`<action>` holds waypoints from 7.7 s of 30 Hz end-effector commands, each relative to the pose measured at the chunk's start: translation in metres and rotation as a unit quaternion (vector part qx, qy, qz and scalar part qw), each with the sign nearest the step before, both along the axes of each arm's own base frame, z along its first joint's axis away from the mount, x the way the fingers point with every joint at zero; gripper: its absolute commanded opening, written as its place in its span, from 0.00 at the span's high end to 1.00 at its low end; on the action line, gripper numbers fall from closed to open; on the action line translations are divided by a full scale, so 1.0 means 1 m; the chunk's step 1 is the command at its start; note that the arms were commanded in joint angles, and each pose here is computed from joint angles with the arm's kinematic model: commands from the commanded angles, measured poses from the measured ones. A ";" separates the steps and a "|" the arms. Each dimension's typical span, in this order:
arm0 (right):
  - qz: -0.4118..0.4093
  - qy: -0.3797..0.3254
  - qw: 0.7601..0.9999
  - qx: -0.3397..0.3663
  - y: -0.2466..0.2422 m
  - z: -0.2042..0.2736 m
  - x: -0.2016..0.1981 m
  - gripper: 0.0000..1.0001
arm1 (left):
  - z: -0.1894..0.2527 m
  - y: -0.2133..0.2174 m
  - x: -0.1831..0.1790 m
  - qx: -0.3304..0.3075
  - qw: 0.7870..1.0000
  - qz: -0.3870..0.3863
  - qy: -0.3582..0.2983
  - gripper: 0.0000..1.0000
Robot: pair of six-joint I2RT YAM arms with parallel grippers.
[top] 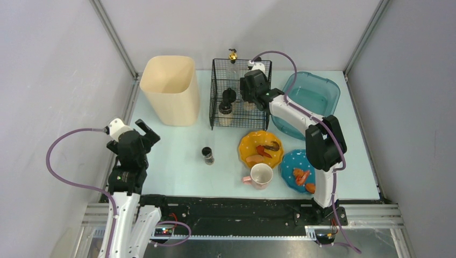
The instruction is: Clear the kitchen counter
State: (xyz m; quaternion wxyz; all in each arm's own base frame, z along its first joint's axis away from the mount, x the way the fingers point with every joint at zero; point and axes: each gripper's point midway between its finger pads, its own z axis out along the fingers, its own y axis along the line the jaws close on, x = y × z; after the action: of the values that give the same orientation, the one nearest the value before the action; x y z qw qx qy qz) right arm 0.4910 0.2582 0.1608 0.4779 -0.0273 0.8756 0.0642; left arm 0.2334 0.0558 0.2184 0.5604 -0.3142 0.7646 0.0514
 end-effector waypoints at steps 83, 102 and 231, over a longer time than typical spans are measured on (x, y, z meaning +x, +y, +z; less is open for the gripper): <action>0.347 0.062 0.933 -0.066 0.197 -0.038 -0.259 0.11 | -0.018 -0.039 0.025 -0.035 0.991 -0.119 0.053 0.02; 0.352 0.051 0.933 -0.056 0.207 -0.045 -0.256 0.34 | -0.020 -0.040 0.026 -0.038 0.990 -0.123 0.057 0.02; 0.094 0.125 0.988 0.005 -0.095 0.012 -0.325 0.19 | -0.044 -0.075 0.037 -0.099 0.962 -0.230 0.109 0.02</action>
State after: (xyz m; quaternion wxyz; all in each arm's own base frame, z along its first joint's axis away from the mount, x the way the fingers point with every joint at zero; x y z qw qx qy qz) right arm 0.1752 0.1837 0.1771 0.3572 -0.1609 0.9118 0.1231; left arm 0.2606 -0.0204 0.1527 0.4083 -0.1891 0.8855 -0.1158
